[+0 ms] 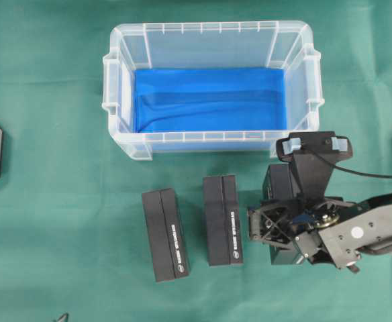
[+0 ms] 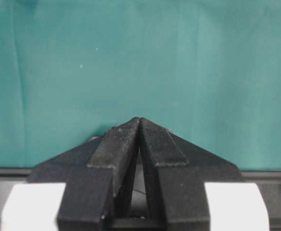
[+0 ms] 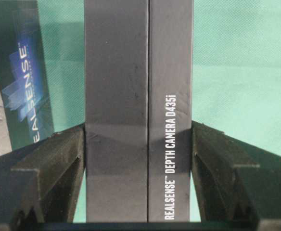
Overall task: Take the box out of the case with the right arm.
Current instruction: 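Carry the held box forward and lower it onto the cloth right of the others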
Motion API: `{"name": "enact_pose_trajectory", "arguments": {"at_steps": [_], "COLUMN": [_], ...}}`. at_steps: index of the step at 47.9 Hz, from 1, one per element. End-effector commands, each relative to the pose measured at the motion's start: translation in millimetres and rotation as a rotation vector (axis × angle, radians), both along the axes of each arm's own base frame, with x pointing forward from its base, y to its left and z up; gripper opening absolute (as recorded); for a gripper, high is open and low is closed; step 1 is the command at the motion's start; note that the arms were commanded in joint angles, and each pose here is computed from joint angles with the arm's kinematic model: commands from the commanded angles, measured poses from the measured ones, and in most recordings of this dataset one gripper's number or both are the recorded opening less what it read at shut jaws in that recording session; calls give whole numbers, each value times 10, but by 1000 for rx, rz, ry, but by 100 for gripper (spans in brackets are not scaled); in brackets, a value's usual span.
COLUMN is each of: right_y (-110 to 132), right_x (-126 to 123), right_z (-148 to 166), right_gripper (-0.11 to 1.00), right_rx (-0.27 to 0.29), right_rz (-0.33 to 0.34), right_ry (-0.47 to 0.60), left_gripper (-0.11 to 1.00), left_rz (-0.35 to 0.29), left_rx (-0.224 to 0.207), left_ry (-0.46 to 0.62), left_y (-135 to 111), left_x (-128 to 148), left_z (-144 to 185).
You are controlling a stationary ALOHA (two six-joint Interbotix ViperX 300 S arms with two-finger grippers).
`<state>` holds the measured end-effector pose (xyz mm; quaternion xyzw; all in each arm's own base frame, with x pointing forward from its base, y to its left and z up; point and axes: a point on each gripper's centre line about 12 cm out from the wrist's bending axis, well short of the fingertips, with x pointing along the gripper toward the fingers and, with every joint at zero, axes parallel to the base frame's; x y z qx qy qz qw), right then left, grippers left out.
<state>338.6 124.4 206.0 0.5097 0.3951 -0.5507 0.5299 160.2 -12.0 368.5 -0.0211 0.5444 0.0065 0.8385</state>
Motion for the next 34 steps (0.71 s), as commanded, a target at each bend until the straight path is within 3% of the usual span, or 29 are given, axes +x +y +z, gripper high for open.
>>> {"name": "enact_pose_trajectory", "arguments": {"at_steps": [1, 26, 31, 34], "right_y": [-4, 16, 12, 10], "right_x": [12, 32, 24, 22], "right_z": [88, 92, 96, 101], "right_gripper": [65, 65, 89, 94], "right_rx": [9, 28, 24, 22], "right_rz": [-1, 1, -1, -2], "right_ry": [-28, -48, -40, -37], "left_gripper": [2, 2, 2, 2], "left_rz": [1, 2, 1, -1], "left_rx": [0, 1, 0, 1], "left_ry": [-20, -19, -20, -20], "left_y": [-1, 2, -1, -1], "left_x": [20, 20, 20, 20], "left_z": [57, 52, 57, 57]}}
